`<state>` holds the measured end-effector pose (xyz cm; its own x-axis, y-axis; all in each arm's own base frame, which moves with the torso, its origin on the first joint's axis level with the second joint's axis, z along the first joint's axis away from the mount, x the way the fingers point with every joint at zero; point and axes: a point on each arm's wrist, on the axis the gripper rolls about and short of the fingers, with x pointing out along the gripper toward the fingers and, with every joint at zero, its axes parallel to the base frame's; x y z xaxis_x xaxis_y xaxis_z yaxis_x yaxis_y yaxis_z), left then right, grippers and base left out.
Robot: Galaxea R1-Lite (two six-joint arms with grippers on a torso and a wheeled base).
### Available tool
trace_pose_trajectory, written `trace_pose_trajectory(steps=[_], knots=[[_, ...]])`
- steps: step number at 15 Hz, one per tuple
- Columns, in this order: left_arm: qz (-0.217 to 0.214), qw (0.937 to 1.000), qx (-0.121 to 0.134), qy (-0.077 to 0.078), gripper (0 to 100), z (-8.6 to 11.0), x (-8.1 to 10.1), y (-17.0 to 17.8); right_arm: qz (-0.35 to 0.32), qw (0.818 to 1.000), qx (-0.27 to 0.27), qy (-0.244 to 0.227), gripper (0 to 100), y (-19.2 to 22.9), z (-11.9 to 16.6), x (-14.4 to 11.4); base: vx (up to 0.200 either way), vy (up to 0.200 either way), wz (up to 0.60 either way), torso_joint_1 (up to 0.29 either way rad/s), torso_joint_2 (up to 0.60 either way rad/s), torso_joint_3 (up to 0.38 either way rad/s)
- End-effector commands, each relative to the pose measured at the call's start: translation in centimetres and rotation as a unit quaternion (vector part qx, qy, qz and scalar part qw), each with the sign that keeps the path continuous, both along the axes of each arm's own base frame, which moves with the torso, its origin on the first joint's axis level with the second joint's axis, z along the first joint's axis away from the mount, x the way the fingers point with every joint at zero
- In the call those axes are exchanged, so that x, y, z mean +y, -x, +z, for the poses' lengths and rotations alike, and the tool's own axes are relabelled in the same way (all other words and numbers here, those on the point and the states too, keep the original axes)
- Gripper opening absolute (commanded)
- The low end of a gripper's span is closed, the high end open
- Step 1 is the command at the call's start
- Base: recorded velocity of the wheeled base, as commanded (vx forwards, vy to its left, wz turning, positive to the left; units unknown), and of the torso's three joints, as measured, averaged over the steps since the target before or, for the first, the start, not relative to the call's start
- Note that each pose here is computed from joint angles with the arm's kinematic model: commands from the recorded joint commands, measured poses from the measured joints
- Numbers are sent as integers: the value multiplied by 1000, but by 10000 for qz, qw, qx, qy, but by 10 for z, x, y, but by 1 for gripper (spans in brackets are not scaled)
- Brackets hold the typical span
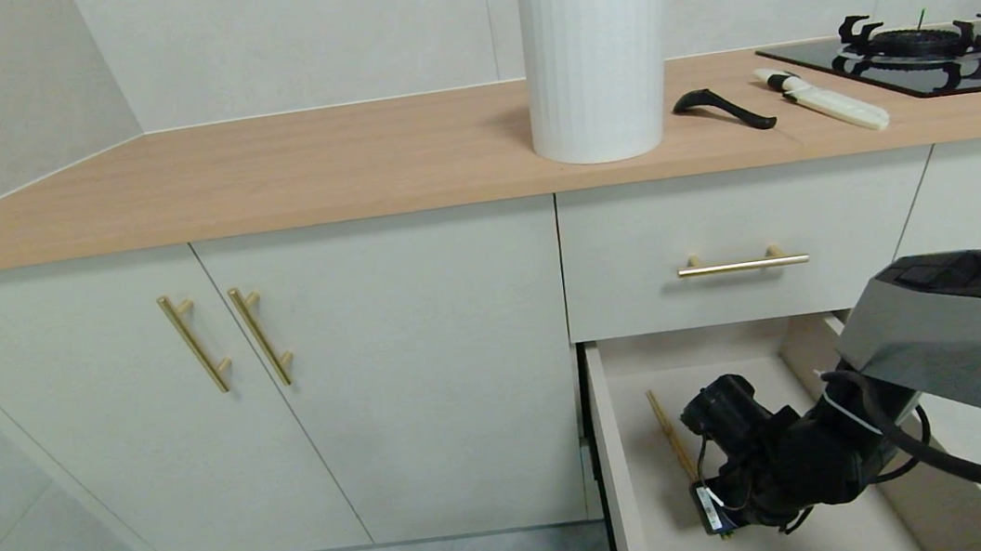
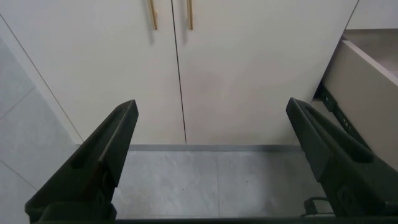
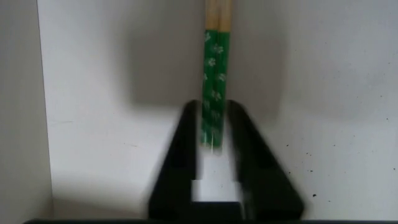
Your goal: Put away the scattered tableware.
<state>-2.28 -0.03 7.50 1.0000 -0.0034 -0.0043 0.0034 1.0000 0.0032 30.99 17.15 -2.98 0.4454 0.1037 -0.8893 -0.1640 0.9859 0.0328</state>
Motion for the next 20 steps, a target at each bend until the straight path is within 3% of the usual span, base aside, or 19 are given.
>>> trace_pose_trajectory(steps=[1, 6, 9, 14, 20], knots=[[2, 10000, 2, 1, 100, 0, 0, 0, 1, 10000, -7, -5, 100, 0, 1, 0, 0, 0, 0, 0, 0, 0], [2, 10000, 2, 1, 100, 0, 0, 0, -3, 10000, -71, -33, 100, 1, 8, -1, 0, 0, 0, 0, 0, 0], [2, 10000, 2, 1, 100, 0, 0, 0, -32, 9982, -550, -255, 100, 9, 59, -7, 0, 0, 0, 0, 0, 0], [2, 10000, 2, 1, 100, 0, 0, 0, 25, 9861, -1554, -593, 100, 52, 167, -41, 0, 0, 0, 0, 0, 0], [2, 10000, 2, 1, 100, 0, 0, 0, 9, 9613, -2642, -777, 100, 83, 228, -72, 0, 0, 0, 0, 0, 0]])
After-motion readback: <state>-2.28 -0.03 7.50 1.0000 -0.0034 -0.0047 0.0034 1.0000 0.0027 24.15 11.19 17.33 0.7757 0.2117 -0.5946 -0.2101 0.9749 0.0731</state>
